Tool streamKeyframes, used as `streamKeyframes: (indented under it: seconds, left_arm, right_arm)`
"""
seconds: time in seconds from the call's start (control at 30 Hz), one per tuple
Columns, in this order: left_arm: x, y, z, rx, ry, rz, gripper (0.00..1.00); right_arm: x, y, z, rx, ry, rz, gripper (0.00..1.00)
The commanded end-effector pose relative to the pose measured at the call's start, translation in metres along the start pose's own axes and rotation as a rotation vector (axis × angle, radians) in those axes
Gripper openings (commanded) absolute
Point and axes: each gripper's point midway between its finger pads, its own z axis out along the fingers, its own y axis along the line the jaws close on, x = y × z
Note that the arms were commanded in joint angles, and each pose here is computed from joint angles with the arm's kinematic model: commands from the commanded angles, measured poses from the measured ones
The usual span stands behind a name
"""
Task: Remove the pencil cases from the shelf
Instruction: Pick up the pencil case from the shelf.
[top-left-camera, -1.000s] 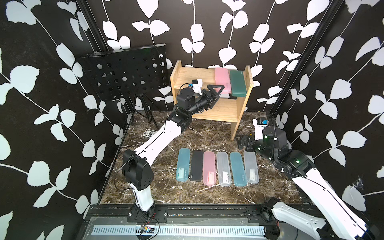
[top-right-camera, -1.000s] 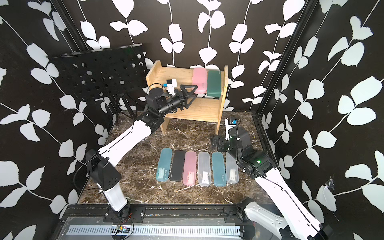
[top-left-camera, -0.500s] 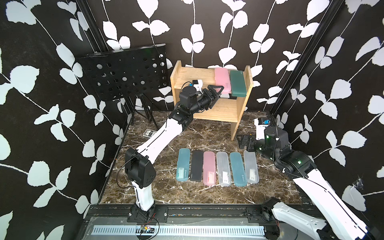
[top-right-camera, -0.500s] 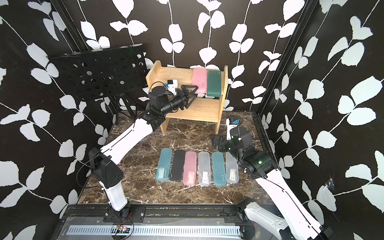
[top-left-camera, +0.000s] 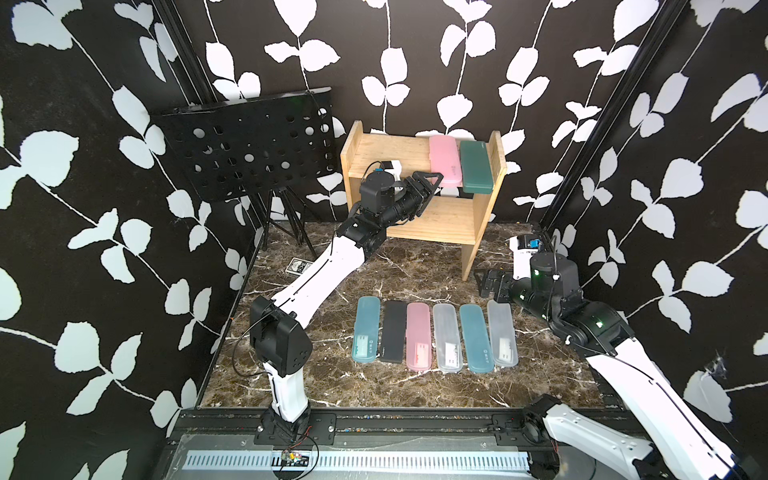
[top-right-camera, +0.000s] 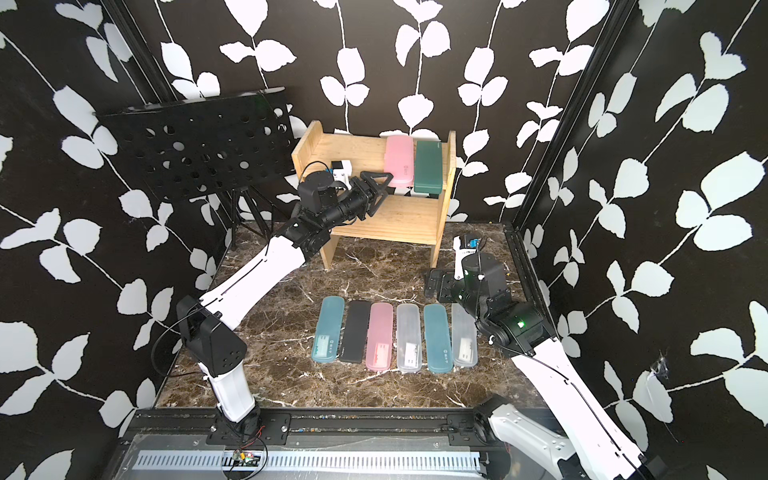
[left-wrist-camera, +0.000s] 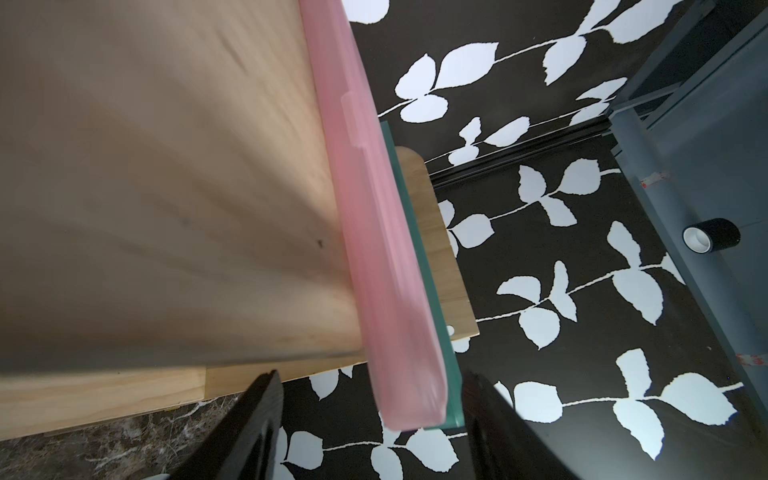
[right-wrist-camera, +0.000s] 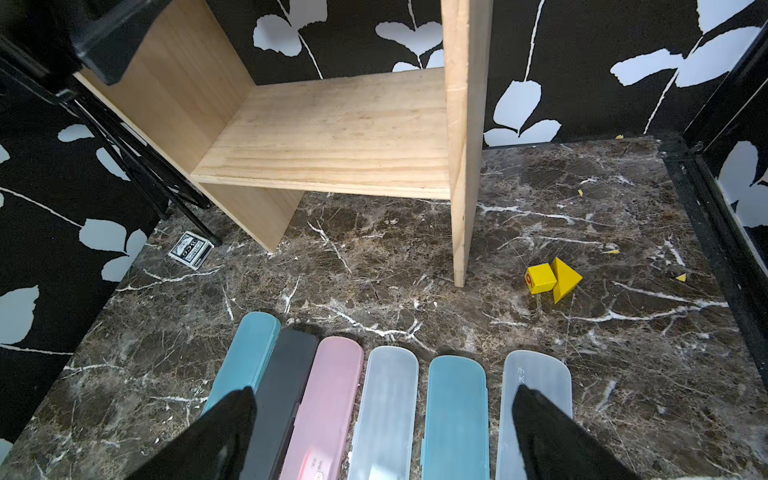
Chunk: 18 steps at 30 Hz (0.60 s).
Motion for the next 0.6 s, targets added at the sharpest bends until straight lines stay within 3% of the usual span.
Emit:
streamKeyframes:
  seconds: [0.0,0.43,0.57]
  left_arm:
    - [-0.0124,-0.0247,-0.0066,0.046,-0.038,0.029,0.66]
    - [-0.0091,-0.0273,0.0014,0.054,-0.010,0.022,0.47]
    - [-0.0083,-0.0261,0.0007,0.046,-0.007,0.031,0.32]
  right_arm:
    - [-0.0153,0.0042,-0.0085,-0.022,-0.050,0.005,0.99]
    - [-0.0133,0.0038,-0.0059,-0.028,-0.047,0.016,0.99]
    - [-0.0124,0.0021,-0.0068,-0.023,-0.047,0.017,0.99]
